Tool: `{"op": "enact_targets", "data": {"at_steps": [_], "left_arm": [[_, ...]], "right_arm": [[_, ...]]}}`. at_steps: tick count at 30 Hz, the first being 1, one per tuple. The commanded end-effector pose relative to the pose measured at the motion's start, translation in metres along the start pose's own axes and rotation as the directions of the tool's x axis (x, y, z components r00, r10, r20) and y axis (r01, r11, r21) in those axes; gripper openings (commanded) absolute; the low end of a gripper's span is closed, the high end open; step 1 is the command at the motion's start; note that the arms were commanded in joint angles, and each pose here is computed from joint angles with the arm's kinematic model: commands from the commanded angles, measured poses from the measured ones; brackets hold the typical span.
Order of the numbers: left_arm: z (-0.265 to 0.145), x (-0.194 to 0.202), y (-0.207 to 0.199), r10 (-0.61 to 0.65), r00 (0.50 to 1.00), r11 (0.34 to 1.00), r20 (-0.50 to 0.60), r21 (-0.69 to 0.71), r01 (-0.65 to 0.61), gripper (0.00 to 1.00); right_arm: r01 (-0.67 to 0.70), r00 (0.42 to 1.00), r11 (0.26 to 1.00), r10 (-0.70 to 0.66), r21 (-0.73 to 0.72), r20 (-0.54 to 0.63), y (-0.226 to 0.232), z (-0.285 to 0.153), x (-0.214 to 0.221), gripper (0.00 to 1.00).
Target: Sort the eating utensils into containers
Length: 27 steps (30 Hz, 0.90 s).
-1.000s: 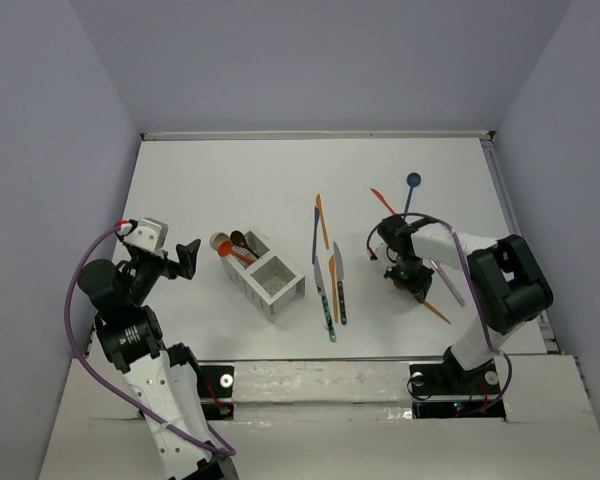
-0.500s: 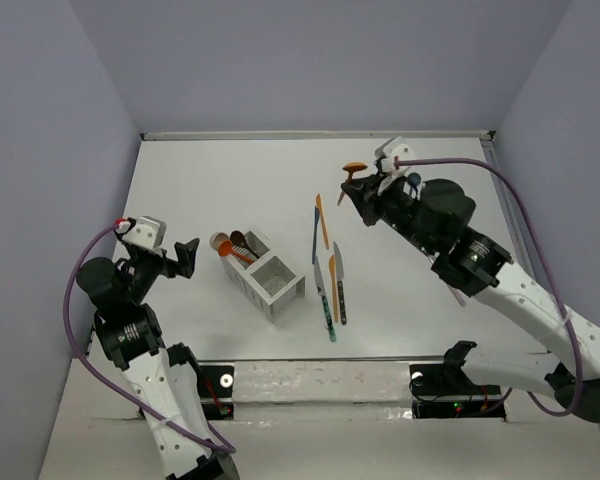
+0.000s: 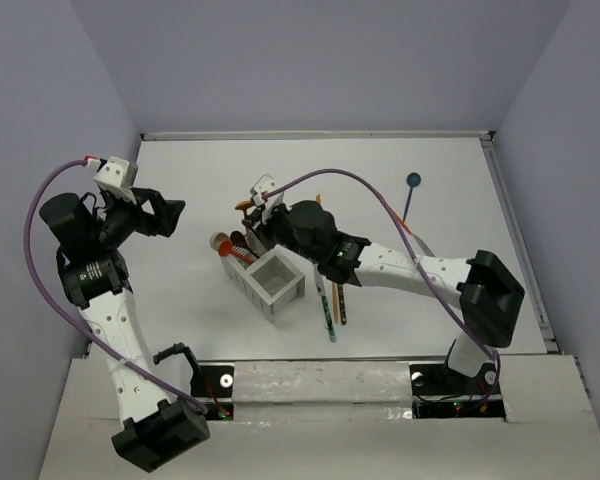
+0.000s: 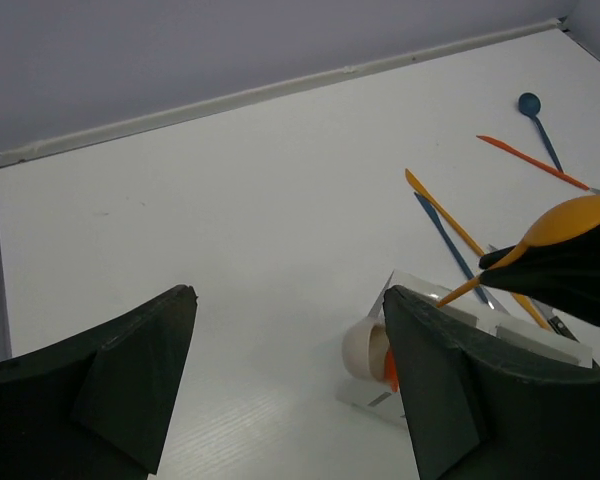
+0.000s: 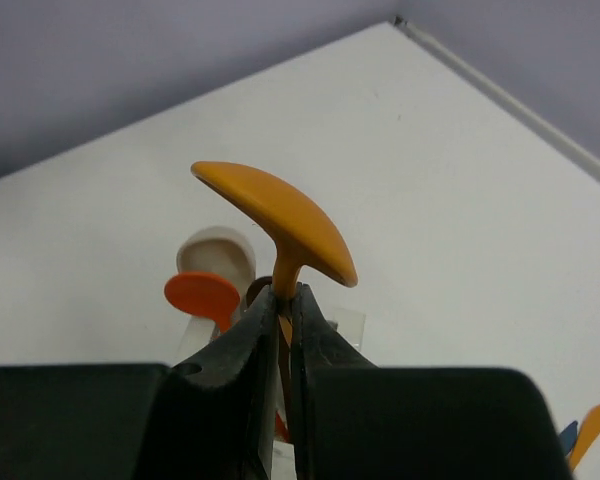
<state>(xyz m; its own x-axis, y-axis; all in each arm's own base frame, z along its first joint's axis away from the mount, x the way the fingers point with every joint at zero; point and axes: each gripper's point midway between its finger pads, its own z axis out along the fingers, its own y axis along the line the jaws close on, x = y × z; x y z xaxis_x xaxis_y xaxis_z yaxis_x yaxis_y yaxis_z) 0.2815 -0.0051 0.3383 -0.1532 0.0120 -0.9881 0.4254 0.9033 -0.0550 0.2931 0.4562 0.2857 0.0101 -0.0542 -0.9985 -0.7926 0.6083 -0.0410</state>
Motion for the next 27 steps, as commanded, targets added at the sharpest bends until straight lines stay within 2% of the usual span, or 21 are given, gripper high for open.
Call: {"op": "enact_targets", "data": {"at_steps": [1, 8, 13, 17, 20, 23, 27], "left_arm": [[-0.002, 0.013, -0.013, -0.032, 0.999, 0.999, 0.007, 0.0, 0.032, 0.88], [0.001, 0.026, -0.008, -0.024, 1.0, 1.0, 0.011, -0.017, 0.024, 0.88], [0.018, 0.045, -0.003, -0.067, 0.996, 0.998, -0.058, 0.002, 0.067, 0.87], [0.025, 0.053, -0.002, -0.053, 0.996, 0.999, -0.077, 0.01, 0.054, 0.87], [0.023, 0.051, -0.006, -0.035, 0.998, 0.999, -0.056, 0.024, 0.036, 0.88], [0.022, 0.052, -0.007, -0.02, 0.999, 1.0, -0.047, 0.024, 0.021, 0.89], [0.021, 0.052, -0.01, -0.011, 0.999, 1.0, -0.037, 0.027, 0.012, 0.9]], "right_arm": [[0.017, 0.998, 0.998, -0.014, -0.053, 0.059, 0.011, 0.009, -0.037, 0.0], [0.058, 0.992, 0.994, -0.068, -0.092, -0.105, 0.023, 0.019, 0.026, 0.0], [0.088, 0.978, 0.992, -0.102, -0.087, -0.179, 0.021, 0.029, 0.059, 0.02], [0.089, 0.978, 0.993, -0.101, -0.072, -0.181, 0.018, 0.028, 0.056, 0.22], [0.102, 0.975, 0.993, -0.11, -0.051, -0.194, 0.013, 0.026, 0.055, 0.43], [0.105, 0.974, 0.993, -0.113, -0.05, -0.198, 0.012, 0.021, 0.047, 0.52], [0.104, 0.979, 0.994, -0.107, -0.029, -0.176, 0.006, 0.007, 0.014, 0.57]]}}
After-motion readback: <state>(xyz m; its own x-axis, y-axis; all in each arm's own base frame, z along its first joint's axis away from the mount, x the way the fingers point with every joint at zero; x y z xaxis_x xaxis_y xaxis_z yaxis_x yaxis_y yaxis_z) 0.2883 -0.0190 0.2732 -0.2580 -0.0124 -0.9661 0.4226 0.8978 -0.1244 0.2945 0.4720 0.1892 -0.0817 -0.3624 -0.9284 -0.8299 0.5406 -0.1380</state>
